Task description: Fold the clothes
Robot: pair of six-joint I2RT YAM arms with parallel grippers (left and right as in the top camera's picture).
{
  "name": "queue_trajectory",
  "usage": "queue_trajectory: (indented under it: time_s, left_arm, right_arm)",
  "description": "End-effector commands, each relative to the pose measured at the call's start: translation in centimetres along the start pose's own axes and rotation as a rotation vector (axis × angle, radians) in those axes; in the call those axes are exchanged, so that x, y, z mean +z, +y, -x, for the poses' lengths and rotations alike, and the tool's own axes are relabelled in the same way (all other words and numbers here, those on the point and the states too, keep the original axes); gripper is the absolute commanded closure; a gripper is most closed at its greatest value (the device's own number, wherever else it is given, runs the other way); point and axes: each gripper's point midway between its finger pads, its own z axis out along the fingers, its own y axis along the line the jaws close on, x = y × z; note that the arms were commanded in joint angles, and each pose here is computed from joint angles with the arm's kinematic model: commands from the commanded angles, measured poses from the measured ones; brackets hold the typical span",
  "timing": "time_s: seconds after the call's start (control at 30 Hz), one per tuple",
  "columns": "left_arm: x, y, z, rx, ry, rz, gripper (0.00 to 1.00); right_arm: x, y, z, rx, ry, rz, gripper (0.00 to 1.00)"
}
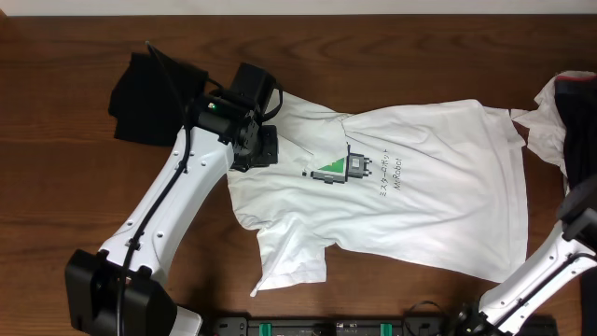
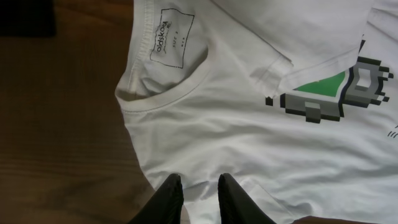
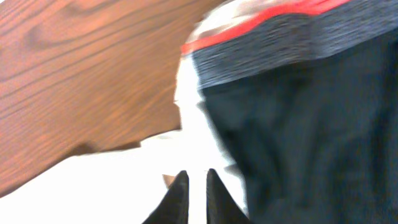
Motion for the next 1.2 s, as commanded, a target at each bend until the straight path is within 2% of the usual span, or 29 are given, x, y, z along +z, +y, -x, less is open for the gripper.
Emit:
queue_trajectory:
  time_s: [0.0,0.17,0.3,0.47,0.93,1.17]
  left_arm:
    - [0.5,0.3,0.1,0.004,0.004,0.016,0.77]
    - [0.5,0.2,0.3,0.004,-0.003,0.012,0.77]
    - [0.5,0.3,-0.1,0.005,0.01,0.018,0.77]
    - [0.5,0.5,-0.4,0.005,0.024,0.024,0.77]
    - [0.5,0.3,-0.1,0.005,0.013,0.02,0.77]
    - [0.5,0.3,-0.1,0.005,0.013,0.02,0.77]
  right_arm:
    - [1.0,4.6,-1.6,-0.031,0.068,0.125,0.95]
    - [3.5,9.6,-5.3,-0.206,0.189,0.163,0.98]
    - [5.8,11.1,-7.7,-0.305,0.261,0.043,0.99]
    - [7.5,12.6,-8.9,-0.381,0.278,-0.023,0.99]
    - [11.1,10.8,-13.0,-0.373,0.346,-0.097,0.99]
    - [12.8,10.5,-11.7,-0.364,0.251,-0.113,0.99]
